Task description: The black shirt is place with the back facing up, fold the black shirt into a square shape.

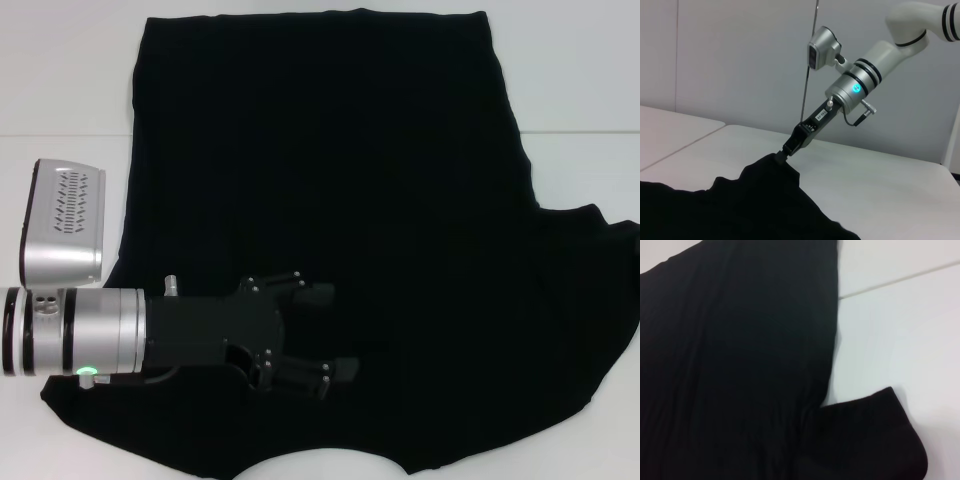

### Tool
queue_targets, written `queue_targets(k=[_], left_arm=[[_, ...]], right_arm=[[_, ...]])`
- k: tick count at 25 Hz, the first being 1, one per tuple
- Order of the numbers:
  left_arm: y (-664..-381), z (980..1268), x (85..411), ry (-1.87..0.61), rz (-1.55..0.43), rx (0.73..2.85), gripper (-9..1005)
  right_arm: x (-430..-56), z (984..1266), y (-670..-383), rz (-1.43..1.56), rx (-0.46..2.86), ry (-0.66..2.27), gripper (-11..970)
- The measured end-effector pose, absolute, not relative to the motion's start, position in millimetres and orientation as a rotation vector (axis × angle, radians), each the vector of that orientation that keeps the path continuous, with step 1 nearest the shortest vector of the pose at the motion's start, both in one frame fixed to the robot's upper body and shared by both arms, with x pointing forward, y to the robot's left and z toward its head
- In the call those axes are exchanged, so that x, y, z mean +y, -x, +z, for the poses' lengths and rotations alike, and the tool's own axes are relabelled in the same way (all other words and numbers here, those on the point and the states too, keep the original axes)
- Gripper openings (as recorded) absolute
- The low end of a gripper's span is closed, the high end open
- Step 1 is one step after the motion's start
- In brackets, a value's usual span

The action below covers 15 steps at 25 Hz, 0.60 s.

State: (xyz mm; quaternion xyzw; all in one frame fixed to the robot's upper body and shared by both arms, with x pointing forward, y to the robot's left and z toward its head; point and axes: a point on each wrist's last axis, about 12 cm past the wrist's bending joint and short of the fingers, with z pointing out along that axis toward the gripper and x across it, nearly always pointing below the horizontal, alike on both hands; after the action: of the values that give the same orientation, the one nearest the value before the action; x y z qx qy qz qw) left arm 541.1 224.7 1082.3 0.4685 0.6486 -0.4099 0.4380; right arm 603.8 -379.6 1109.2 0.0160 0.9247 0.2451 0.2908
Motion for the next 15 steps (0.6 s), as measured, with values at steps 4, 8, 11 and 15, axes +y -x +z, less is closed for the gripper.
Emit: queue_targets(k=[4, 8, 11, 15], left_arm=[[-541, 1082, 225, -1.163, -1.02, 1.612, 947], [-541, 1083, 224, -1.16, -1.02, 1.61, 947], [-541, 1083, 225, -1.159, -1.019, 1.61, 947], [-542, 1083, 225, -1.16, -1.016, 1.609, 947]], right_arm=[[-375, 1114, -608, 0.669, 2.462, -0.011, 23], [-361, 1122, -617, 0.698, 2.453, 0.055, 27], [-342, 1128, -626, 0.72, 2.453, 0.13, 30], [-305, 1133, -638, 0.735, 2.482, 0.282, 34]])
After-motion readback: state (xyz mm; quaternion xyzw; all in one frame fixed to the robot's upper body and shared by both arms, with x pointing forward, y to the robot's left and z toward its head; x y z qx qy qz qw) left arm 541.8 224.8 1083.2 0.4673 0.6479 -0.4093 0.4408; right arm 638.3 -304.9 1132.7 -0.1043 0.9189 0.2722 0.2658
